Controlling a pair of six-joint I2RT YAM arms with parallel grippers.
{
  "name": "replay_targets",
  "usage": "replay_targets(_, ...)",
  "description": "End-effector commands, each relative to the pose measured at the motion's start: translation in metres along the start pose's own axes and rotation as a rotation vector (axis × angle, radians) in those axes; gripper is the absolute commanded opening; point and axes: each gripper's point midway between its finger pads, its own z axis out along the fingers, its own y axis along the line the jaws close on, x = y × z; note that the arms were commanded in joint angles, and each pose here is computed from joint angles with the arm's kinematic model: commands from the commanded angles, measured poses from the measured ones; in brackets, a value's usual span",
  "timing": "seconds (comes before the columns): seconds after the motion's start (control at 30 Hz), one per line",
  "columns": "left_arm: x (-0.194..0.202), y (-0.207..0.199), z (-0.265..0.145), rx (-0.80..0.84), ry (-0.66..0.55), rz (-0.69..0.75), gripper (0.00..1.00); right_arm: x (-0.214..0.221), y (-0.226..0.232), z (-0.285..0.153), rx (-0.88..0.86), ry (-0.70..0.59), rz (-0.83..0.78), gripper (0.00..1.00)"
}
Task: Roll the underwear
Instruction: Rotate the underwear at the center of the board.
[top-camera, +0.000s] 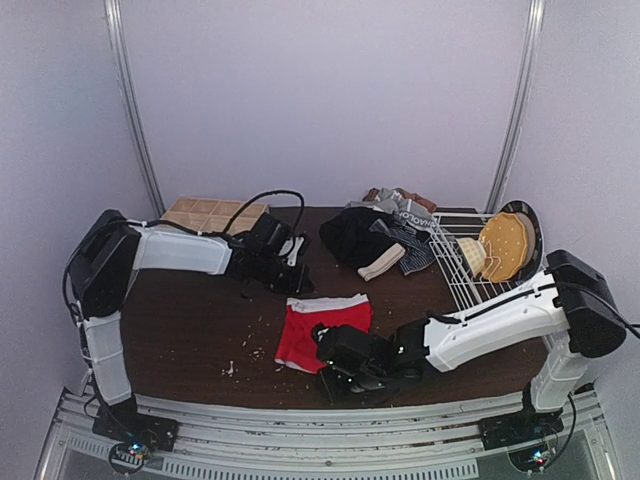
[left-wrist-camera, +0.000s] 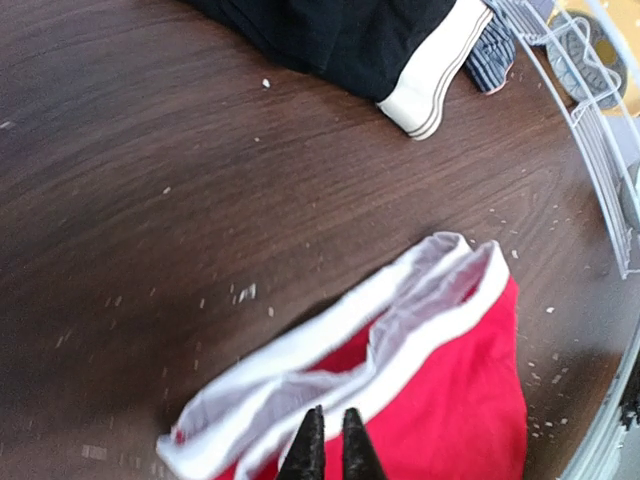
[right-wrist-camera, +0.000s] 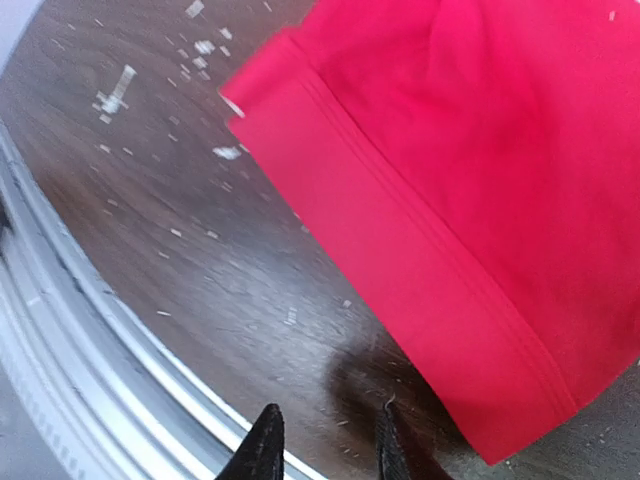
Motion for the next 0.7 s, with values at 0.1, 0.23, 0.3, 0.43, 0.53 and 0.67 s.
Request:
replay_targets(0.1, -0.002, 0.016, 0.024, 0.019, 0.033, 0.009, 0.0, 0.018, -0.041, 0.017, 0.153, 0.054, 0.009, 0.29)
replay_targets(0.23, 0.022, 0.025, 0.032, 0.033, 0.068, -0.016, 0.0, 0.012, -0.075, 0.019, 0.208, 0.059, 0.063, 0.29)
replay_targets(0.3, 0.034, 0.028, 0.034, 0.042, 0.08, -0.039, 0.0, 0.007, -0.089, 0.021, 0.232, 0.066, 0.074, 0.29)
replay_targets(0.43, 0.06, 0.033, 0.03, 0.067, 0.079, -0.096, 0.0, -0.007, -0.111, 0.024, 0.267, 0.063, 0.098, 0.29)
replay_targets(0.53, 0.078, 0.038, 0.025, 0.083, 0.063, -0.145, 0.0, -0.019, -0.129, 0.026, 0.286, 0.06, 0.118, 0.3)
replay_targets(0.67, 0.11, 0.048, 0.011, 0.065, 0.054, -0.229, 0.0, -0.034, -0.145, 0.03, 0.302, 0.063, 0.13, 0.3)
